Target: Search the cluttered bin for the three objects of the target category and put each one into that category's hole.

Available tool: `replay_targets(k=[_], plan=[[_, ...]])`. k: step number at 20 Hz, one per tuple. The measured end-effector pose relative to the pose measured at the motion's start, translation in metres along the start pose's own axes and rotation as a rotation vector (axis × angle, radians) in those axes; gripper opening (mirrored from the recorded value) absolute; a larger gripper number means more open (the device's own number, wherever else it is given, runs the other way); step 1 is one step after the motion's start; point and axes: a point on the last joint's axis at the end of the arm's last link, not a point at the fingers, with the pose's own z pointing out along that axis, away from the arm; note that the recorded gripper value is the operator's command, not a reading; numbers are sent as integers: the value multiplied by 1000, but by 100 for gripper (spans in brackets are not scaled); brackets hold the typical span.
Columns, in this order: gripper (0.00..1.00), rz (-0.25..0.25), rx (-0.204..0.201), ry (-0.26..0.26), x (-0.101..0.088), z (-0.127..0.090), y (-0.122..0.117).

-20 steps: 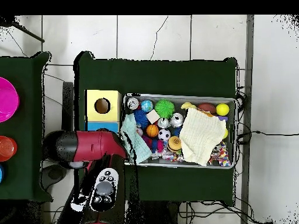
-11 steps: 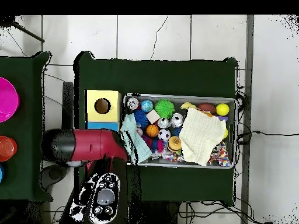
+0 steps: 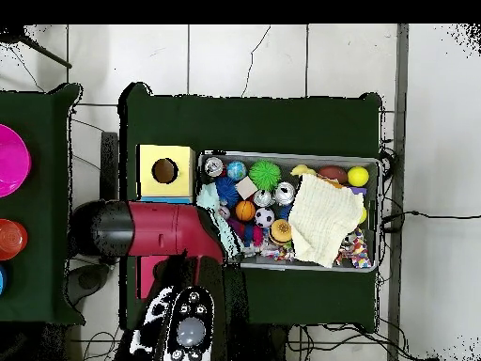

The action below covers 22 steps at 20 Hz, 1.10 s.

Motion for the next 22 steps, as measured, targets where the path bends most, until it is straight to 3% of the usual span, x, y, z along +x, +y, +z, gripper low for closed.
replay_targets(k=[8,22], plan=[[0,11,2,-87,-14,27,-8],[0,5,6,-64,-8,61,-9]])
